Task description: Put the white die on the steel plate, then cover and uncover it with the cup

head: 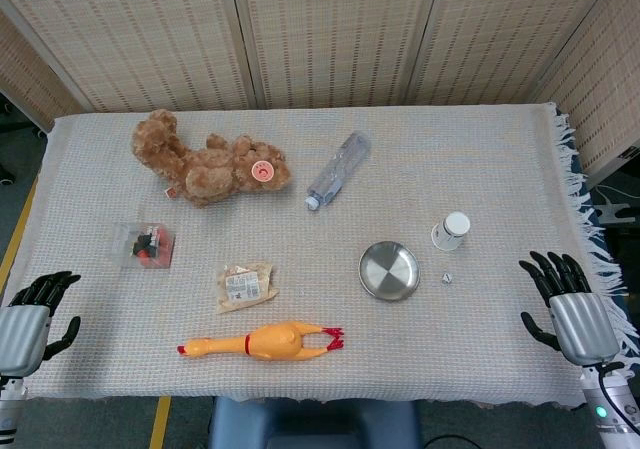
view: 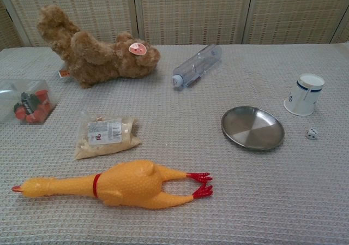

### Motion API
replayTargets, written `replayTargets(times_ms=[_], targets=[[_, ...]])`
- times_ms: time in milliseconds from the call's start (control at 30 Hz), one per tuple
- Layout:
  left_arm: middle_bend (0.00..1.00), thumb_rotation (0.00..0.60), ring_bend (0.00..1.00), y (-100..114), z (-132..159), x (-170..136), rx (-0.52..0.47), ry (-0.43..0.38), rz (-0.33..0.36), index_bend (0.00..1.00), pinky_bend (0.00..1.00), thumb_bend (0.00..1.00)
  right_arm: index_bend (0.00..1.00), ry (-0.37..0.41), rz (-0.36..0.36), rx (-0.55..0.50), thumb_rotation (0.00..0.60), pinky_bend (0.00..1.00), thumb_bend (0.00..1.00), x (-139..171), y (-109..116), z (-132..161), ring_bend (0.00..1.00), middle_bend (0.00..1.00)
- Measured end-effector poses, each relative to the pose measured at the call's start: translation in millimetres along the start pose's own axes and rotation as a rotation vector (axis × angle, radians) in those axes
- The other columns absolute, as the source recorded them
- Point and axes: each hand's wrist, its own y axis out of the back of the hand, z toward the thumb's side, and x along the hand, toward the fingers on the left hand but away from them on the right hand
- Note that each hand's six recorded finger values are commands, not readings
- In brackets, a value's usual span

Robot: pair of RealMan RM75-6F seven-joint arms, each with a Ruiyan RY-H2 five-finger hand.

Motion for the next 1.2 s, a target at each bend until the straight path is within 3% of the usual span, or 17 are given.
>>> replayTargets(times_ms=[333,400,467,567,633,733,1000,1200], targets=[[0.17,0.6,0.15,1,3,-2,0.002,-0.012,0.006,0.2,0.3,0.4,0.13,-0.001,0.003,0.0,0.6,0.02,0.22,1,1,0,0.0,0.05],[0.17,0.6,0.15,0,4,-1,0.005,-0.015,0.005,0.2,0.3,0.4,0.13,-0.004,0.0,0.006,0.6,0.05,0.22,0,1,-1,0.0,0.1],[0.17,0.6,0.15,-2,4,-1,0.009,-0.018,0.0,0.2,0.3,0.4,0.15,-0.007,-0.007,0.021,0.6,0.14,0.22,-1,2,-1,0.06,0.24],[0.17,0.6,0.15,-4,4,0,0.008,-0.019,-0.011,0.2,0.3,0.4,0.23,-0.009,-0.034,0.059,0.6,0.47,0.22,-5,3,-2,0.33,0.49],[0.17,0.6,0.15,-4,3,0,0.004,-0.015,-0.016,0.2,0.3,0.4,0.27,-0.012,-0.06,0.07,0.6,0.65,0.22,-9,2,-2,0.46,0.61],[0.17,0.6,0.15,-3,3,0,-0.007,-0.011,-0.014,0.2,0.3,0.4,0.29,-0.014,-0.077,0.078,0.6,0.8,0.22,-15,-2,-3,0.58,0.72],[0.17,0.6,0.16,-5,4,0,0.002,-0.015,-0.022,0.2,0.3,0.4,0.32,-0.008,0.008,0.09,0.6,0.91,0.22,-33,-14,1,0.67,0.8],[0.17,0.6,0.16,-6,3,1,0.002,-0.005,-0.027,0.2,0.3,0.4,0.29,0.003,0.142,0.095,0.6,0.93,0.22,-60,-33,7,0.7,0.82]])
